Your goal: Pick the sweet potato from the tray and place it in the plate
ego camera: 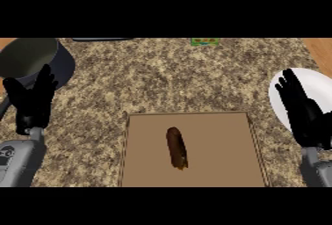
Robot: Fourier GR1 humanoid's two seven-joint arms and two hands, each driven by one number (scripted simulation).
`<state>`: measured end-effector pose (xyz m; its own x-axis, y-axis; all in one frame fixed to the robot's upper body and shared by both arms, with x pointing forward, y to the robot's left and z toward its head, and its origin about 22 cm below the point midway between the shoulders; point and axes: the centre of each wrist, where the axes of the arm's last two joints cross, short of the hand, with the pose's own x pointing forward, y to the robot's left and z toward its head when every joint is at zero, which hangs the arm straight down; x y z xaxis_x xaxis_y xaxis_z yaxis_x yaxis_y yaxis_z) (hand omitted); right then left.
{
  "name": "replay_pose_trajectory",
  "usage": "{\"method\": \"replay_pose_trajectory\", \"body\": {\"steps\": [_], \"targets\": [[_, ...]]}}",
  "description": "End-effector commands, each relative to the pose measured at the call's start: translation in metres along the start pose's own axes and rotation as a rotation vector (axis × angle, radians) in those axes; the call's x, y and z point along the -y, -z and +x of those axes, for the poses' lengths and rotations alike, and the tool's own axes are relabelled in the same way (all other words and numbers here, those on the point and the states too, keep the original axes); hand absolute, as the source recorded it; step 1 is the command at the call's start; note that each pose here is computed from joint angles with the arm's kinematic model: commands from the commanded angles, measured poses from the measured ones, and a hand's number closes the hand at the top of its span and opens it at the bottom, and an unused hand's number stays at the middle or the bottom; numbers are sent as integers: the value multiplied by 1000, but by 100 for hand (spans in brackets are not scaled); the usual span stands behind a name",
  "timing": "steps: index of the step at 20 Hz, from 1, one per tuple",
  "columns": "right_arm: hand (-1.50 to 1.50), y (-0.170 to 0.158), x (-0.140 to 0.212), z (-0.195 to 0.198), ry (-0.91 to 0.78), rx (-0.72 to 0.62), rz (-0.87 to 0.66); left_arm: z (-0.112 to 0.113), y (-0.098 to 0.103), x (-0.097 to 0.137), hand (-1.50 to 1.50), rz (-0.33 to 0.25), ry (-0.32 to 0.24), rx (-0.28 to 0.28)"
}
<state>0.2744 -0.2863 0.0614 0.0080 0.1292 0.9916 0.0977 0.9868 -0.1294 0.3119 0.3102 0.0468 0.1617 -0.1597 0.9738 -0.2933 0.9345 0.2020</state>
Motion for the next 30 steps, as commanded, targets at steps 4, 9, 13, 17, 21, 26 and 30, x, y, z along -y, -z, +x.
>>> {"method": "replay_pose_trajectory", "body": {"steps": [4,9,13,17,21,26,30], "targets": [[150,22,-53,83,-311,296,192,-39,-29,53,0,-200,-9,-146],[150,32,-38,116,-780,499,-17,-63,-50,75,0,-335,-86,-240],[-150,13,-115,107,-686,570,1,-79,-67,62,0,-363,-120,-250],[-150,-26,-135,95,-726,533,101,-84,-78,44,0,-345,-111,-252],[-150,-32,-147,130,-879,476,153,-77,-83,70,0,-340,-115,-236],[-150,-38,-165,124,-1211,244,334,-85,-81,50,0,-348,-103,-254],[-150,-60,-204,134,-1320,178,403,-74,-78,70,0,-351,-120,-235]]}}
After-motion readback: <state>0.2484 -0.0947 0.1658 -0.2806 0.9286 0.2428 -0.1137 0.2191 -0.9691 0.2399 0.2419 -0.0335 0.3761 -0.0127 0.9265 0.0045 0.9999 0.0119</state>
